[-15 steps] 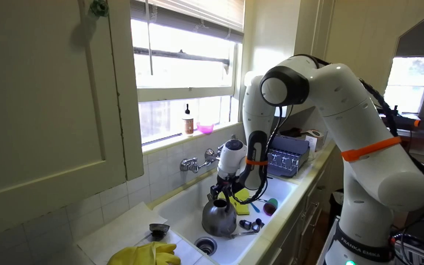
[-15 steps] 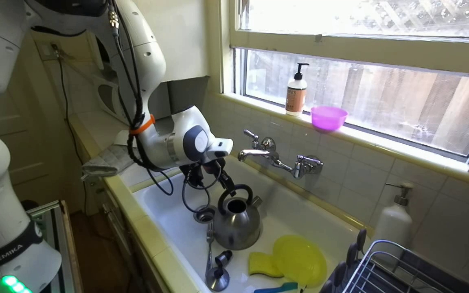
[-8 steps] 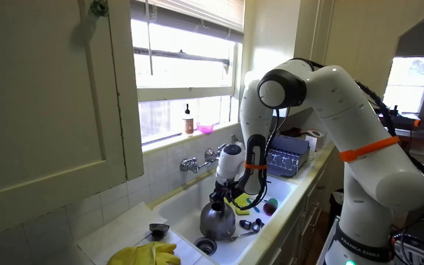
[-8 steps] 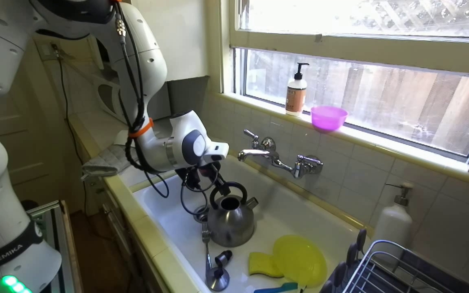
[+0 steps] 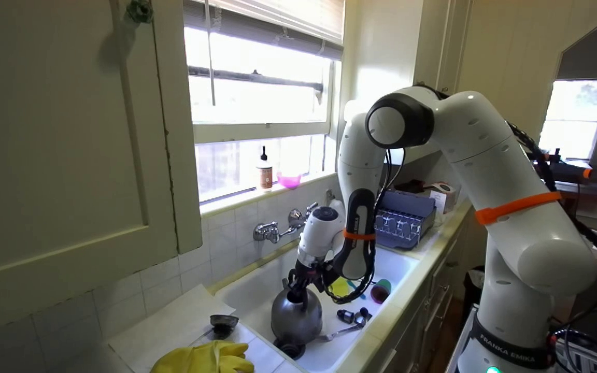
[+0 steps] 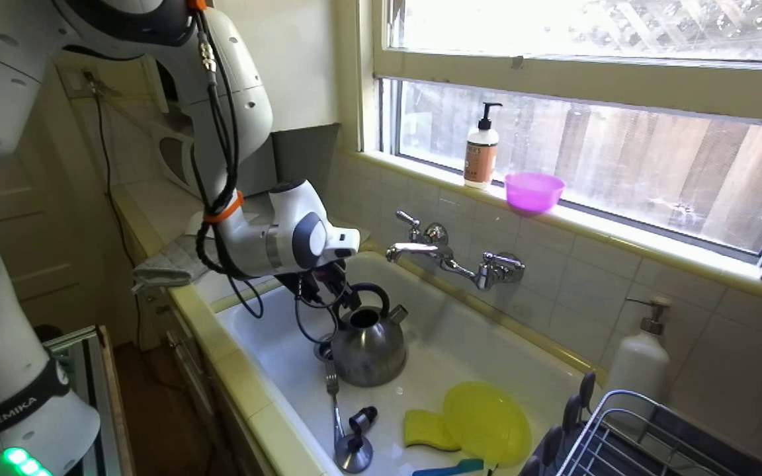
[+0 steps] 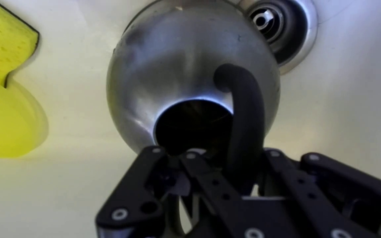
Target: Move the kettle to the left side of the sink then use the yellow sponge to wipe the yellow plate.
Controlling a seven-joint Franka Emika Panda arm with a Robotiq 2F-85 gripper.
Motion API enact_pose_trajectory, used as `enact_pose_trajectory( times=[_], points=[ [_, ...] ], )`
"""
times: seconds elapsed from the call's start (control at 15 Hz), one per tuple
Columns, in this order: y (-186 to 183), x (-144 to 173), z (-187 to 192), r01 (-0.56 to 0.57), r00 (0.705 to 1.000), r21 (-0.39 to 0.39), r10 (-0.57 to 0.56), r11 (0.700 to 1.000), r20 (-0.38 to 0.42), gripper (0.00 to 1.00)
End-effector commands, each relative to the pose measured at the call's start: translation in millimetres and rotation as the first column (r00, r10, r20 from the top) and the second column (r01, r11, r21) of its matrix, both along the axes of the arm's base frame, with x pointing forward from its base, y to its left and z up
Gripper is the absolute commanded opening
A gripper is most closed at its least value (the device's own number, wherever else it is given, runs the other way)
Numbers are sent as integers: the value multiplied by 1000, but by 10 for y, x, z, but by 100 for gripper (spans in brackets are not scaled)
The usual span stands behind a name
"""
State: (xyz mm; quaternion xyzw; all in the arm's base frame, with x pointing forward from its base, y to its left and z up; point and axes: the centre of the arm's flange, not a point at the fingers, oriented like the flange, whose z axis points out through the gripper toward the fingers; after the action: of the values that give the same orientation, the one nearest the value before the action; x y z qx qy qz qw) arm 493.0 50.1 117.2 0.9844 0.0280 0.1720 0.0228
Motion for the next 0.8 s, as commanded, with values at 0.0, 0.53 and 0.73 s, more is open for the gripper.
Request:
enact_pose_trajectory(
  times=[0.0,0.53,0.73],
  points=[
    [79,9,105,-69,998,43,69,997,7,1],
    [280,-43,245,-126,992,108,129,986,-15,37],
    [223,-66,409,-98,995,101,101,990,-20,60]
  ],
)
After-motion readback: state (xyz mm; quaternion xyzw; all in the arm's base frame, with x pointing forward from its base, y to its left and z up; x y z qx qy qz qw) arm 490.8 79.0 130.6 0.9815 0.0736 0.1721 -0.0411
